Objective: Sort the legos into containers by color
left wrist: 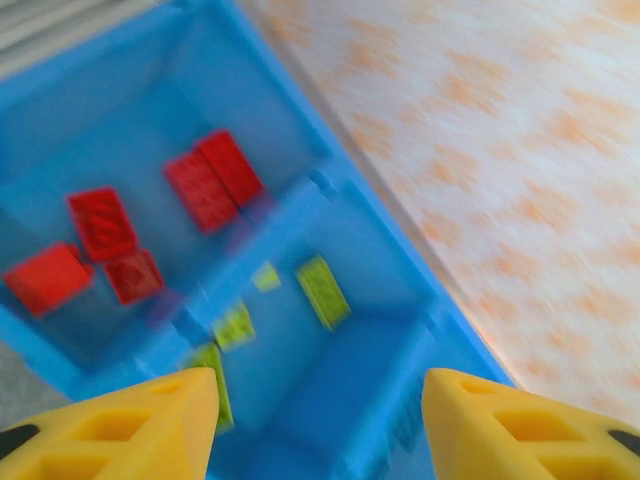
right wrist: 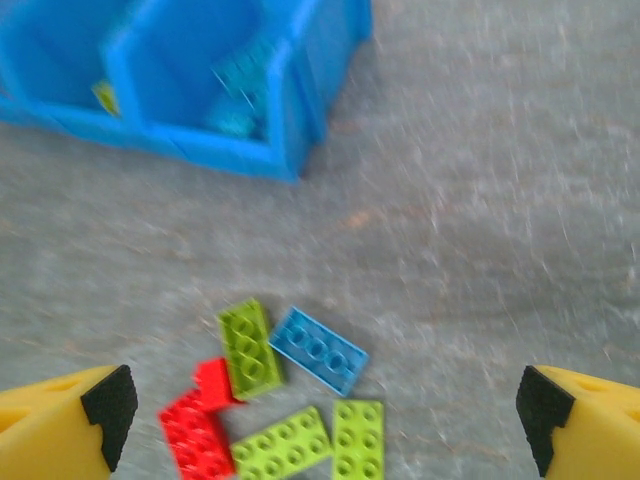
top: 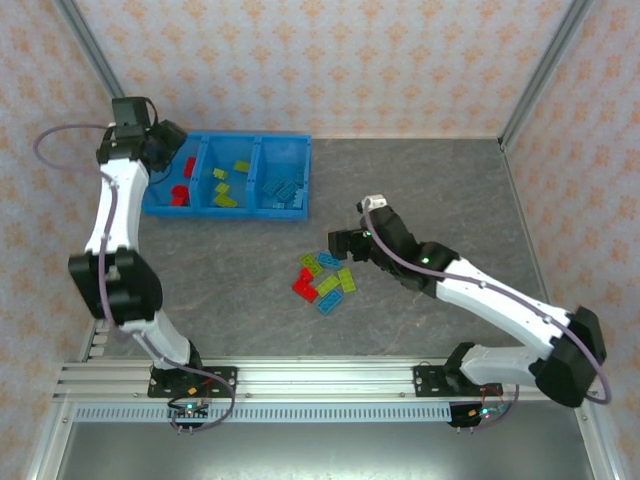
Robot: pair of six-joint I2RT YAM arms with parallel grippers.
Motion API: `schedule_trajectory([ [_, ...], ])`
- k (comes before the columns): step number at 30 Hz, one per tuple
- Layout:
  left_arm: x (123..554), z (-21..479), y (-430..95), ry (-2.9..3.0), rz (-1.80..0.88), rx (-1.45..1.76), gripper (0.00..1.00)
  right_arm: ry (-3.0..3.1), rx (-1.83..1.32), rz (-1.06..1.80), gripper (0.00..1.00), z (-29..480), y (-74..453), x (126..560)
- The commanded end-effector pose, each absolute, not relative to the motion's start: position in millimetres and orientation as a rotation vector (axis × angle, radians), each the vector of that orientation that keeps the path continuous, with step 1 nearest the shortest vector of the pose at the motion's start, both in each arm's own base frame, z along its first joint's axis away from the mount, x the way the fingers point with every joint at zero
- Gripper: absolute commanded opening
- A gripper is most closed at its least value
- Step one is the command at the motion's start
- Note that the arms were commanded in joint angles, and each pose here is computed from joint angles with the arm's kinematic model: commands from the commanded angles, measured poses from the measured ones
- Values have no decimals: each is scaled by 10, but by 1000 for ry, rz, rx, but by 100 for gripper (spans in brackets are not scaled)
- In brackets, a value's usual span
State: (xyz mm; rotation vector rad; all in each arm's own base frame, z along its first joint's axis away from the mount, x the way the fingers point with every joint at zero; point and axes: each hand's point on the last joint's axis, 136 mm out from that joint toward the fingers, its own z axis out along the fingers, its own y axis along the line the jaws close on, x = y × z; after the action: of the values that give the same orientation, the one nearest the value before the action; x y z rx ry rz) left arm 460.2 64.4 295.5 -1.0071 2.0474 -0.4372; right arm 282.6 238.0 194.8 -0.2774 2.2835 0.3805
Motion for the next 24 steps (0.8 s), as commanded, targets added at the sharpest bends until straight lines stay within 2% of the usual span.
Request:
schedule_trajectory([
  [1, 4032, 3259, -84, 2122, -416, -688, 58, 2421, -332, 239, 99, 1583, 2338, 2877],
  [6, 3210, 3113, -926, 2255, -400, -100, 62, 2537, -532, 186, 99, 1069, 2534, 2974],
  [11, 2630, 2792, -1089, 2323, -468, 205, 69, 2578, -845, 54, 89, 689, 2653, 3107],
  [15, 2510, 2570, -1119, 2303, -491, 262, 76, 2612, -978, 89, 81, 537, 2840, 3136],
  [19, 2501, 2443, -1055, 2340, -442, 255, 78, 2651, -1011, 99, 68, 429, 2900, 3134],
  [24, 2497, 2394, -1024, 2347, -420, 253, 79, 2710, -1050, 90, 60, 279, 2813, 2994],
])
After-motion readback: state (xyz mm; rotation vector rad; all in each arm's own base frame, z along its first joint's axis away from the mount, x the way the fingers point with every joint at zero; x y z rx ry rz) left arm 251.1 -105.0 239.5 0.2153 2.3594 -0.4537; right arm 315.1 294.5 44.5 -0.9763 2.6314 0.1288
